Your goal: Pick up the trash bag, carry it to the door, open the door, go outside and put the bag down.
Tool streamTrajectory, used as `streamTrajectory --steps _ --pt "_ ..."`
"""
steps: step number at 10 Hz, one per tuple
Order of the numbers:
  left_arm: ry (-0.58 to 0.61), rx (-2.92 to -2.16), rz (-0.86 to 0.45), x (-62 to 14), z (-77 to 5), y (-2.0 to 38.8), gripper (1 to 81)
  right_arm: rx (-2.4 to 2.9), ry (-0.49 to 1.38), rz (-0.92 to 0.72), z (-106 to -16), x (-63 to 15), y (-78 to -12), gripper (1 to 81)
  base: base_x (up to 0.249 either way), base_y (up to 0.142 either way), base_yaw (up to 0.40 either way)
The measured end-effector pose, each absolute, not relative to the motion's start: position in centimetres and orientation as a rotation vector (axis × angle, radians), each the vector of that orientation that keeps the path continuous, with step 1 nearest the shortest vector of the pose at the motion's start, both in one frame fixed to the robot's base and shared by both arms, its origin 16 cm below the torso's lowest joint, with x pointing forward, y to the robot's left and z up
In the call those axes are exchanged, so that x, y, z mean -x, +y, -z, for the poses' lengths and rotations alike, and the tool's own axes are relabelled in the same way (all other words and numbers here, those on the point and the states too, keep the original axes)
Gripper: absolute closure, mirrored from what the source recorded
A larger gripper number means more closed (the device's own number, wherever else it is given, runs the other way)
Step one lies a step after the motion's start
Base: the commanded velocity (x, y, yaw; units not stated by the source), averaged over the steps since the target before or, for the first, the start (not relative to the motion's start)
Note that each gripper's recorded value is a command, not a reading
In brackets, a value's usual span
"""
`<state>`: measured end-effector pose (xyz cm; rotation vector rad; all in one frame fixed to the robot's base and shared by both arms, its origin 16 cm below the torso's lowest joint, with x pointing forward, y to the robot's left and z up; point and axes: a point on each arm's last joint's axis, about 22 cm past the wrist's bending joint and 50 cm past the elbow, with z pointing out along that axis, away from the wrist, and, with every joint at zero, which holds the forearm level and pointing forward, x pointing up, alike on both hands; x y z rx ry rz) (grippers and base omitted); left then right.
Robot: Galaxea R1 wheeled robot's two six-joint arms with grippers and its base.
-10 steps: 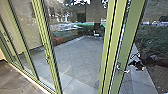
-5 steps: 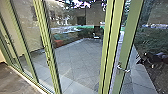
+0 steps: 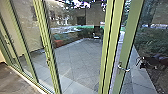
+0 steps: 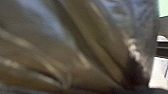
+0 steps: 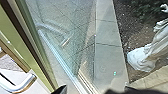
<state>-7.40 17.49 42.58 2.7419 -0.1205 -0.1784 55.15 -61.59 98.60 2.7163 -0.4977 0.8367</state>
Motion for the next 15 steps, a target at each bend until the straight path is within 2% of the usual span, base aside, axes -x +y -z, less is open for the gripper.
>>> streamTrajectory --steps 2,4,6,11,15 --pt "-0.178 -2.739 0.187 6.6 -42.6 17.4 81.1 -2.687 -0.465 -0.779 -98.4 -52.0 -64.5 1.0 0.0 0.0 0.0" --pt "-0.248 -2.736 0.185 5.3 -42.5 17.3 81.1 -2.641 -0.554 -0.686 -98.5 -45.8 -69.9 1.0 0.0 0.0 0.0" --pt "-0.26 -2.733 0.187 5.2 -42.6 17.2 81.1 -2.613 -0.601 -0.6 -98.5 -42.3 -73.0 1.0 0.0 0.0 0.0" --pt "-0.257 -2.728 0.193 5.7 -42.6 16.7 81.1 -2.503 -0.56 -0.58 -100.8 -42.1 -75.6 1.0 0.0 0.0 0.0" --pt "-0.257 -2.721 0.192 5.8 -42.7 16.2 81.1 -2.392 -0.447 -0.595 -102.9 -42.0 -78.0 1.0 0.0 0.0 0.0"
